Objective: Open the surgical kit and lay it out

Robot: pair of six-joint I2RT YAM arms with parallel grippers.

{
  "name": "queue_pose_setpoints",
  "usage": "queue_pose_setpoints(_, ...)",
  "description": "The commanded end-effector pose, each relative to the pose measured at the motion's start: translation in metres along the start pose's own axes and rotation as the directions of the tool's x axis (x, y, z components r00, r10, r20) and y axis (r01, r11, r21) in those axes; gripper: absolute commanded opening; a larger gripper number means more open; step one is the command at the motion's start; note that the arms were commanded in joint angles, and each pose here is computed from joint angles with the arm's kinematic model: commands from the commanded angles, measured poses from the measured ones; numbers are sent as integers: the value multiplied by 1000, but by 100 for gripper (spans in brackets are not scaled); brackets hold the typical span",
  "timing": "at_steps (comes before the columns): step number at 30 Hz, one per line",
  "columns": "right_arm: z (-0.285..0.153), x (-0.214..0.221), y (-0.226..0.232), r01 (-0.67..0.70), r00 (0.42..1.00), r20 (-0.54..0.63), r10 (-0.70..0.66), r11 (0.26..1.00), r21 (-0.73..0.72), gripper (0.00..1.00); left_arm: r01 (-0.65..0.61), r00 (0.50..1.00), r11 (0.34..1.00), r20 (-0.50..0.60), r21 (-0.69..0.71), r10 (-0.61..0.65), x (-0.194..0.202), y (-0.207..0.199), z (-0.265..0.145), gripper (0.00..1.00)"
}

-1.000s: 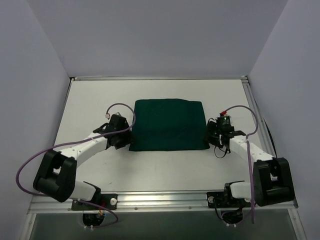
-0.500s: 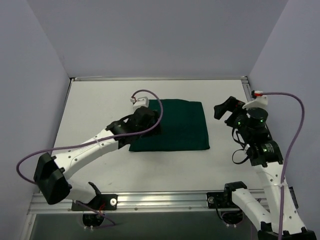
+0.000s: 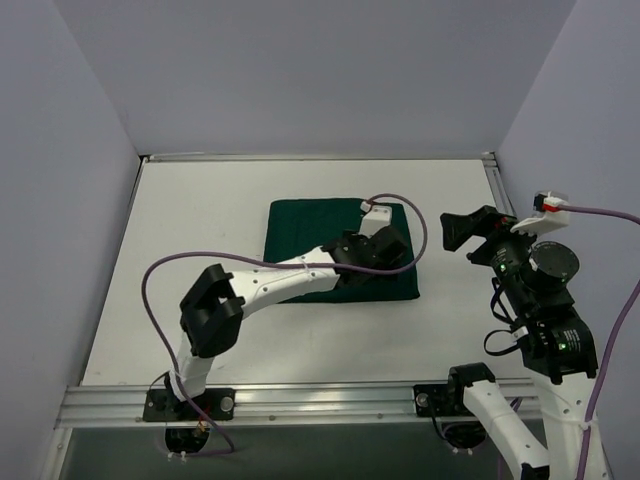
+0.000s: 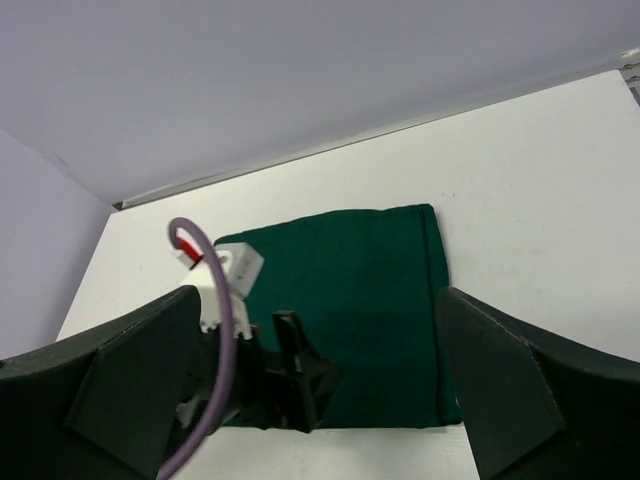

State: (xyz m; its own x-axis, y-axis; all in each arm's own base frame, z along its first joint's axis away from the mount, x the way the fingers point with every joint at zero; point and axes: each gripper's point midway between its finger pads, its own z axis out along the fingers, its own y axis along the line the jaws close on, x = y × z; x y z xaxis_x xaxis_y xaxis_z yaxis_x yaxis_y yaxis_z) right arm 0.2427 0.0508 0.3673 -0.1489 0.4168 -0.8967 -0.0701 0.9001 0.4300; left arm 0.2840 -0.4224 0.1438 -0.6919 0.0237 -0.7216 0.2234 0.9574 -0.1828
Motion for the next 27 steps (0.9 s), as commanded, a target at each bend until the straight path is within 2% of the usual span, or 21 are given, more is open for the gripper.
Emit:
queue_pose_setpoints(1, -3, 6, 8, 16, 1000, -22, -17, 999, -50, 100, -49, 998, 998, 43, -28, 50, -8, -21, 7, 87)
queue_pose_setpoints(11, -3, 22, 8, 26, 997, -70, -31, 997, -77, 100, -87, 995, 996, 48, -16, 88, 13, -66, 49, 81)
queue_pose_setpoints(17, -4, 27, 4, 35, 996, -81, -40, 997, -66, 100, -137, 991, 991, 2, -1, 137, 39, -78, 69, 77)
queue_pose_setpoints(27, 1, 39, 2, 26, 993, -114, -34, 997, -66, 100, -188, 980, 980, -49, 57, 191, 67, -96, 72, 75)
